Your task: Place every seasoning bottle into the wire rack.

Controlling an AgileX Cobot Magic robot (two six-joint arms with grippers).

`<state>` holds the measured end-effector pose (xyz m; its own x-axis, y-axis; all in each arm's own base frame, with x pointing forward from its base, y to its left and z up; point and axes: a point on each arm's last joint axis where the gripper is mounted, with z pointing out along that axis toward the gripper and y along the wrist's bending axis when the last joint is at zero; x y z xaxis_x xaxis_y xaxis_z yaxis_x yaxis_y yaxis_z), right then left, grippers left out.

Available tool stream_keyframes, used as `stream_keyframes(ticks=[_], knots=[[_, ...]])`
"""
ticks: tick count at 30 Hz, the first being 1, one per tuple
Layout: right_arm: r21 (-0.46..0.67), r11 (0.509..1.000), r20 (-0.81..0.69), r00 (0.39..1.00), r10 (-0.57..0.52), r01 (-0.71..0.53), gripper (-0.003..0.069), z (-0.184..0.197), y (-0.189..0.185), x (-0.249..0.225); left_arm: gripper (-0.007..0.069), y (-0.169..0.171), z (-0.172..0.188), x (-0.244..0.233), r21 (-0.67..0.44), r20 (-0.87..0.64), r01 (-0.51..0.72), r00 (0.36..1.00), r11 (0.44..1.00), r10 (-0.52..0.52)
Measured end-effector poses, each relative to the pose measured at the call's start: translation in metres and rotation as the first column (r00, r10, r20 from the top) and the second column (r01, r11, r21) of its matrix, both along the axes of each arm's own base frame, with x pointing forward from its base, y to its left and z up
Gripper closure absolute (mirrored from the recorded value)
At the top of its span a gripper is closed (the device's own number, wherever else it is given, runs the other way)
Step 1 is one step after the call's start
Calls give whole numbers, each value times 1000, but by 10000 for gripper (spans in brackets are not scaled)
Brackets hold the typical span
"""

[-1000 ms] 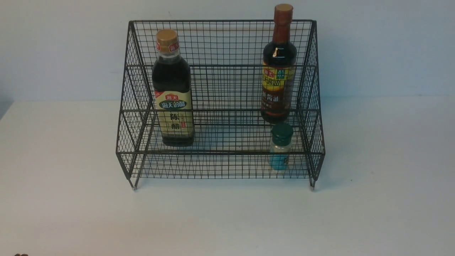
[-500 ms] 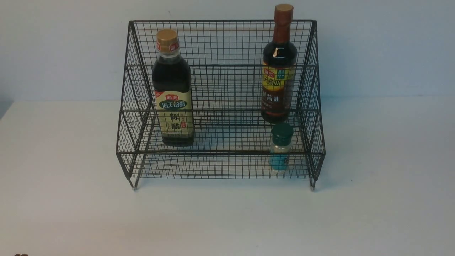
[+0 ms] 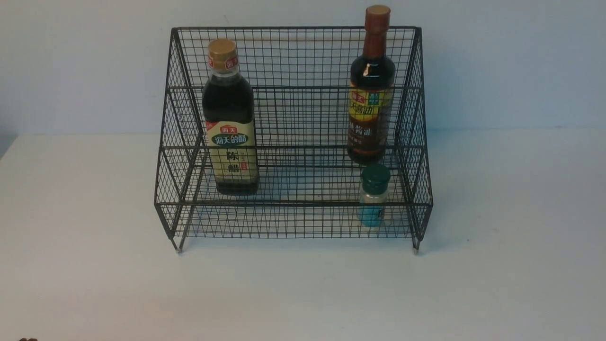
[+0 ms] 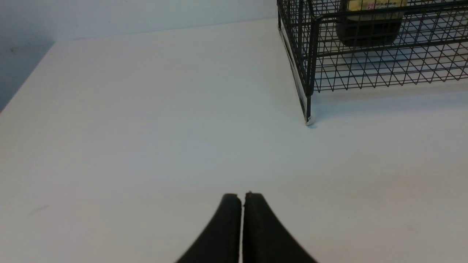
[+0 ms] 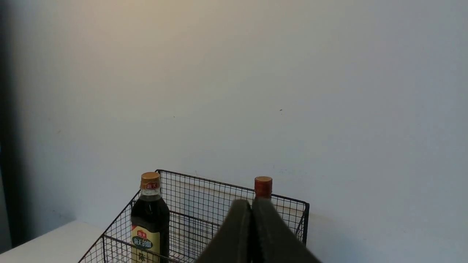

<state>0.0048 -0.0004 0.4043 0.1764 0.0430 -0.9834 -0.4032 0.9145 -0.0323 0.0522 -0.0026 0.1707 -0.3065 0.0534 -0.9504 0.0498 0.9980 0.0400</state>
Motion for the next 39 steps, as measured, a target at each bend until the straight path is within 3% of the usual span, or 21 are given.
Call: stream_keyframes(ticks=[4,5,7,9,13,19,24,39], knots=[[-51,990,-41,990,-136,134,673,-24,4,15,630,0,0,0,0,0,0,1000,1000,0],[-95,970,-82,969,-233,225,673,-47,5,27,630,0,0,0,0,0,0,1000,1000,0],[-124,953,-107,951,-289,276,673,-61,4,34,630,0,0,0,0,0,0,1000,1000,0],[-186,901,-186,886,-425,393,673,-104,-1,47,630,0,0,0,0,0,0,1000,1000,0],[-204,867,-274,823,-497,455,673,-150,-6,51,630,0,0,0,0,0,0,1000,1000,0],[-244,887,-367,809,-459,392,673,-226,-3,48,630,0,0,0,0,1,0,1000,1000,0],[-189,915,-349,847,-402,357,673,-224,0,49,630,0,0,0,0,1,0,1000,1000,0],[-183,918,-350,849,-395,352,673,-224,1,49,630,0,0,0,0,1,0,1000,1000,0]])
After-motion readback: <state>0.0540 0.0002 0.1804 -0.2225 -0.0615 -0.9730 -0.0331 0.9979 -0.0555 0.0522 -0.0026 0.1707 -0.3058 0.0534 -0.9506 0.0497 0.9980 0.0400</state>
